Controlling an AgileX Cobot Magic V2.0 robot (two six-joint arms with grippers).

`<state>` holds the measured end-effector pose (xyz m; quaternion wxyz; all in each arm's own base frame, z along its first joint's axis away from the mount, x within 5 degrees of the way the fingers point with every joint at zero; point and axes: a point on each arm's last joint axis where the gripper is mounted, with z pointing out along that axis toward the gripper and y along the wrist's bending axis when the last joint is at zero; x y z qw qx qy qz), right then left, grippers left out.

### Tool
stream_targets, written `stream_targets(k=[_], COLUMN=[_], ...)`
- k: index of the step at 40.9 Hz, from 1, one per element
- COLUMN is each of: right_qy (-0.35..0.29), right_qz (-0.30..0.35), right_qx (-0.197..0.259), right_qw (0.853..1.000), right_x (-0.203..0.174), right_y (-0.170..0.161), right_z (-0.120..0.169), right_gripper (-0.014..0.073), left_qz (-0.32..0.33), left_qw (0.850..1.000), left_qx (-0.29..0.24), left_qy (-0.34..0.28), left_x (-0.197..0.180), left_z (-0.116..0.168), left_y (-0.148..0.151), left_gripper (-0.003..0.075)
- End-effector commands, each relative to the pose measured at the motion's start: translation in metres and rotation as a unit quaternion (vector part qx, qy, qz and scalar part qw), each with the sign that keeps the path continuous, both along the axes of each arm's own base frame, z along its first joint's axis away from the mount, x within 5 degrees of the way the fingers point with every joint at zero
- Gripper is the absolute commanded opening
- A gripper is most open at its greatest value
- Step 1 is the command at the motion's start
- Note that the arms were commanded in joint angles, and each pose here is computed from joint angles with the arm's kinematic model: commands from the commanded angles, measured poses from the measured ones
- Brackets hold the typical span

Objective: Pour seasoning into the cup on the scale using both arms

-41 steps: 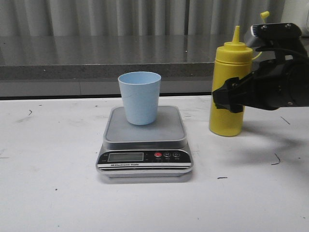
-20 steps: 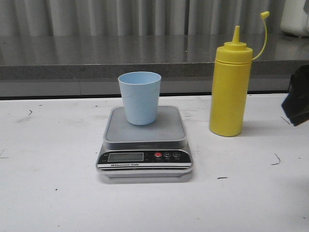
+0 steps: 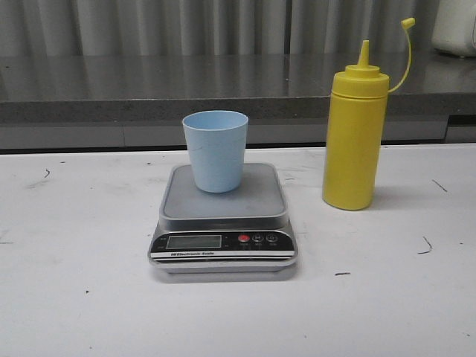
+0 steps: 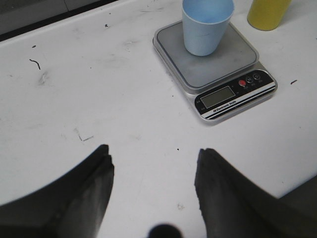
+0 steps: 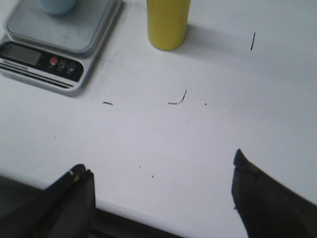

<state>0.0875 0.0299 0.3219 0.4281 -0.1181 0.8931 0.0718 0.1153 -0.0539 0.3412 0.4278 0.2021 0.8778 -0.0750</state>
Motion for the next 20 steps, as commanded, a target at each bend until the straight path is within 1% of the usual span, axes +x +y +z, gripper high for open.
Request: stream_targets(k=[1,4,7,12,18,20], right_qy=[-0.08,-0.113,-0.129,-0.135,-0.14,-0.143], right_qz=[0.006,0.004,0.0,-0.003,-0.002,-0.001], right_qx=[0.027,0.036,0.038,0.041,0.041,0.042], right_qw=[0.996,0.993,0.991,0.99,0.989,0.989], right_x=[-0.018,-0.033,-0.044,-0.055,-0.057,-0.056], right_y=[-0.009,-0.016,-0.022,-0.028,-0.029,-0.029], right_z=[0.021,0.025,0.025,0.022,0.022,0.023], right_gripper=[0.0581,0.0581,0.0581,0.0581,0.058,0.0574], left_qz=[-0.004,-0.004,-0.004,-0.005,-0.005,-0.005], left_qw=[0.999,0.999,0.999,0.998,0.998,0.998], left_qx=[-0.027,-0.027,-0.027,-0.03,-0.031,-0.031], left_qy=[-0.045,-0.045,-0.045,-0.053,-0.054,-0.054], left_x=[0.002,0.002,0.002,0.003,0.004,0.004], left_z=[0.015,0.015,0.015,0.016,0.016,0.016], left_y=[-0.002,-0.002,-0.002,-0.003,-0.003,-0.003], left_gripper=[0.0364,0.0364,0.0364,0.0364,0.0363,0.034])
